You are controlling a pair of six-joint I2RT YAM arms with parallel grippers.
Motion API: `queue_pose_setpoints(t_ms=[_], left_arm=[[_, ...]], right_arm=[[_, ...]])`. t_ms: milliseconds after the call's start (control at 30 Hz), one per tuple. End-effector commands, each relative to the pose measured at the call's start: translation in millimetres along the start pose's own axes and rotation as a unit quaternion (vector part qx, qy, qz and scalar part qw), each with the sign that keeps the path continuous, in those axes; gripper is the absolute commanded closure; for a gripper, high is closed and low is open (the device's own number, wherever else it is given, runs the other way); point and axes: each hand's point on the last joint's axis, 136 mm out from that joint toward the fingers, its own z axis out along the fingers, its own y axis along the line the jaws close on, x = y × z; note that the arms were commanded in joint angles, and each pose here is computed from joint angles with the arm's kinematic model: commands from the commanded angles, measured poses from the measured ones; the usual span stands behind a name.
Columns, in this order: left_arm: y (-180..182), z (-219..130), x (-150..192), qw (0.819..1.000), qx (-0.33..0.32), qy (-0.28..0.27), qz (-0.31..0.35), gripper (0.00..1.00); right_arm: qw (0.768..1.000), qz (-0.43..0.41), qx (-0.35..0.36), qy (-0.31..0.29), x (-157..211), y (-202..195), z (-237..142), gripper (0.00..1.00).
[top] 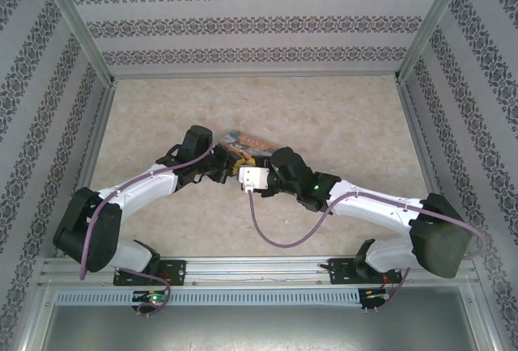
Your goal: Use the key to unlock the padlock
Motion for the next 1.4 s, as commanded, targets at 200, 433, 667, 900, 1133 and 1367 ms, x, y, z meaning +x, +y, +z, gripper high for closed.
queue_pose_setpoints(t_ms=[200,433,667,900,1133,1367], left_arm=[[-5.6,-5.9,7.3,1.0,0.007,-0.004,-0.002,1.0],[-6.1,-5.5,8.2,1.0,0.007,-0.002,0.0,1.0],[-4.7,-4.8,7.1,1.0,0.007,-0.003,-0.001,1.0],[-5.7,-4.5,7.3,1.0,0.009,-0.002,-0.001,1.0],[-5.1,-2.7,7.6,1.0,0.008,0.002,-0.003,1.0],[-6.0,-1.5,7.8,1.0,0.01,0.004,-0.002,1.0]], right_arm=[[1.0,-0.002,0.007,0.005,-7.5,-7.2,8.1,0.6],[1.0,-0.001,0.007,0.014,-5.3,-8.1,15.0,0.68],[1.0,0.002,0.004,0.021,-3.5,-7.5,21.1,0.73],[1.0,0.003,0.004,0.028,-0.6,-7.1,25.4,0.76],[0.999,0.007,0.004,0.033,1.3,-6.5,28.8,0.81],[0.999,0.018,0.004,0.036,2.2,-5.6,31.2,0.9]])
